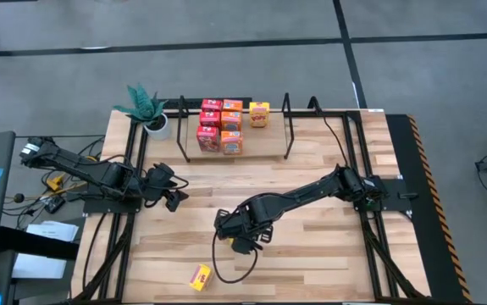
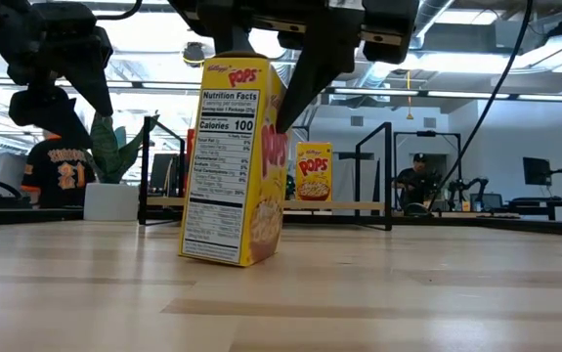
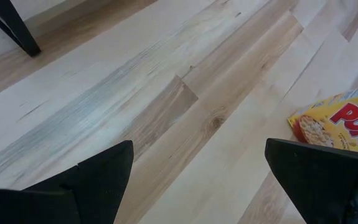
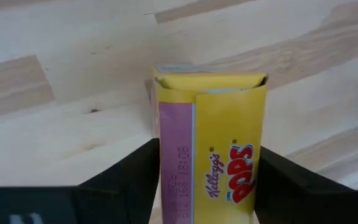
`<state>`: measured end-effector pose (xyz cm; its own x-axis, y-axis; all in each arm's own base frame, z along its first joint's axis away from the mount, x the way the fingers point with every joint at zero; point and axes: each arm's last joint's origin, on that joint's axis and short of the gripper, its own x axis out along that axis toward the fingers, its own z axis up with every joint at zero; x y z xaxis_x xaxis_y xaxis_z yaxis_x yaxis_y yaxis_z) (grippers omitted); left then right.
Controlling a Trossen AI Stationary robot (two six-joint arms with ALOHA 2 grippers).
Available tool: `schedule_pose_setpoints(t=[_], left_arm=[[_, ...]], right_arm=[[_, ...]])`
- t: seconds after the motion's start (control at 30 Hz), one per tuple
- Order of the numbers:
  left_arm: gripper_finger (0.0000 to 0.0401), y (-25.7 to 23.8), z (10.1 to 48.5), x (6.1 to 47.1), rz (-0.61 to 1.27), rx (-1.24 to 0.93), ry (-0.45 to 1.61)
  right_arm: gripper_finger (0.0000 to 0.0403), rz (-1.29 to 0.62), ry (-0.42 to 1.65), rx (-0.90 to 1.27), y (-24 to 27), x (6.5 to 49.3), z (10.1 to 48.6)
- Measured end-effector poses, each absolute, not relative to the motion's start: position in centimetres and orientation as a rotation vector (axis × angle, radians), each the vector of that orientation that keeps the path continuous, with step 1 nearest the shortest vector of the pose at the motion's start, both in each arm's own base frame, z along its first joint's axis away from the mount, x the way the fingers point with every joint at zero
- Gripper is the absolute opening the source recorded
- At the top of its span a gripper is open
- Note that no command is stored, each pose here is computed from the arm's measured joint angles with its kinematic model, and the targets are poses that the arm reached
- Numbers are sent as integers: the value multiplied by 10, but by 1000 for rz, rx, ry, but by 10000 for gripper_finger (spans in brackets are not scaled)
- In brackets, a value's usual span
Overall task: Stack cereal on shelf
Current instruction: Put the top yellow cereal box on the shelf aligned with the other yellow cereal box
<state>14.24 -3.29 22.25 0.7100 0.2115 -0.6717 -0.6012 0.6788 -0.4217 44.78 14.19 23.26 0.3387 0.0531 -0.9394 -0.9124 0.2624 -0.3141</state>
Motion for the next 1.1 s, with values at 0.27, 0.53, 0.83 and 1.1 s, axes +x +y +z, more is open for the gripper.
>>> schedule_pose_setpoints(t=[0.27,0.53,0.83,1.1], left_arm=[[355,-33,223,142,493,-686,627],[355,-33,223,142,496,-687,625],[355,-33,223,142,495,-682,626],[355,-32,223,142,498,-651,621]], right_arm=[[218,744,1064,-976,134,444,243],[195,581,1280,-741,76,439,274],[169,277,1441,-413,-33,426,308],[185,85,1406,-266,-108,401,332]])
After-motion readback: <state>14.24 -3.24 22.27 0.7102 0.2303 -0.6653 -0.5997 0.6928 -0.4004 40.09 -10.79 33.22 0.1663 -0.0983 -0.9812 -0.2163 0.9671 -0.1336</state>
